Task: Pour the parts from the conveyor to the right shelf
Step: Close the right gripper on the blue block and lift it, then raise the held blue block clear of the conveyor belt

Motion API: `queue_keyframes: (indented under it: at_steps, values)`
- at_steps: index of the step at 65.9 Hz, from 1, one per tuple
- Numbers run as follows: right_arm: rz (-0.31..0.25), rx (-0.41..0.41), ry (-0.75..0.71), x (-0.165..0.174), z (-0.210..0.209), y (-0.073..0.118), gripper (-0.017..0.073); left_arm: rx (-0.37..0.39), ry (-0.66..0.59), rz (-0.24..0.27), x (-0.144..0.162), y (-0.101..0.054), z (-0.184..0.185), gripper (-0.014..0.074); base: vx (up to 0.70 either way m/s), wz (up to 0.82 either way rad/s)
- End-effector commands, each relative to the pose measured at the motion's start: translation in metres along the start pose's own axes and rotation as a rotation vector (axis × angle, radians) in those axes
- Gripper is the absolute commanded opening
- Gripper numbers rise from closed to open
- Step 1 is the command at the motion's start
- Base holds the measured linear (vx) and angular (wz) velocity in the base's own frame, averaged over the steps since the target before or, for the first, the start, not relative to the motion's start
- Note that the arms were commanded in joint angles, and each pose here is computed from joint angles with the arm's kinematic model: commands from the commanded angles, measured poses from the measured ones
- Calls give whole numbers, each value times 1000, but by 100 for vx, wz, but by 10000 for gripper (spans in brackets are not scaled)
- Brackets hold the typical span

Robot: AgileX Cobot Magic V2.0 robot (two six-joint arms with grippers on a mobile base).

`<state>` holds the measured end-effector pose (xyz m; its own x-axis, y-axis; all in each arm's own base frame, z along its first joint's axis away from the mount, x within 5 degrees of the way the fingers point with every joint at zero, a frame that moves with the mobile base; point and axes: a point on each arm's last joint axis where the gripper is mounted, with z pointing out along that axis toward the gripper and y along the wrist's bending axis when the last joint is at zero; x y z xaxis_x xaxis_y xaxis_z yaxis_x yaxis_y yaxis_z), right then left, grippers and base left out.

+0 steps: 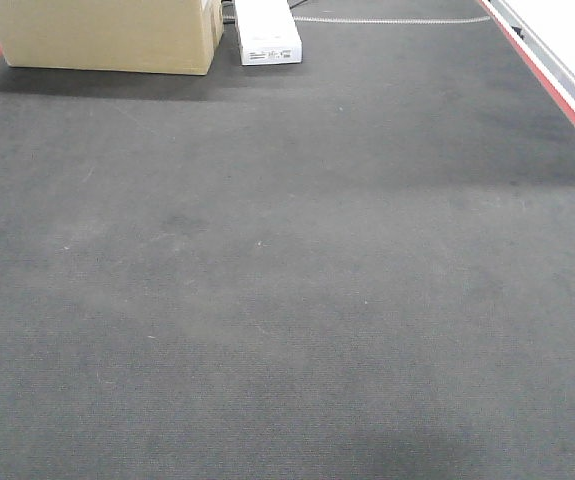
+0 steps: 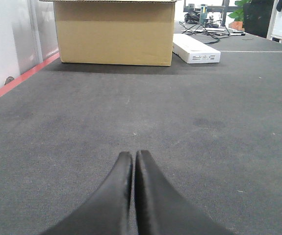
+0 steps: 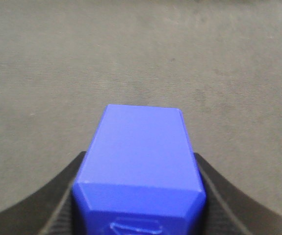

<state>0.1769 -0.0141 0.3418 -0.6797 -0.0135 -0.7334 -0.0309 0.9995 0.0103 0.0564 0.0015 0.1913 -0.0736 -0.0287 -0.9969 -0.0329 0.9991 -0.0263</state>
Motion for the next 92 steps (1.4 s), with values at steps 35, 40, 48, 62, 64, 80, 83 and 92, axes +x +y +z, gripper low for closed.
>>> queue_keyframes:
  at_steps: [35,40,48,62,64,80,83,92]
  values:
    - [-113,48,-486,105,-68,24,-5,6,-99,-17,-14,0,-2,-6,0,0]
    - [-130,58,-528,118,-71,26,-5,6,-99,-17,-14,0,-2,-6,0,0]
    - [-133,62,-555,133,-69,27,-5,6,-99,-17,-14,0,-2,-6,0,0]
    - [-132,65,-587,141,-68,28,-5,6,-99,-17,-14,0,-2,-6,0,0]
    - [-131,66,-592,140,-69,28,-5,6,-99,-17,-14,0,-2,-6,0,0]
    - [-123,63,-597,140,-69,28,-5,6,-99,-17,-14,0,-2,-6,0,0]
    - [-117,61,-596,140,-69,28,-5,6,-99,-17,-14,0,-2,-6,0,0]
    - [-117,61,-596,140,-69,28,-5,6,-99,-17,-14,0,-2,-6,0,0]
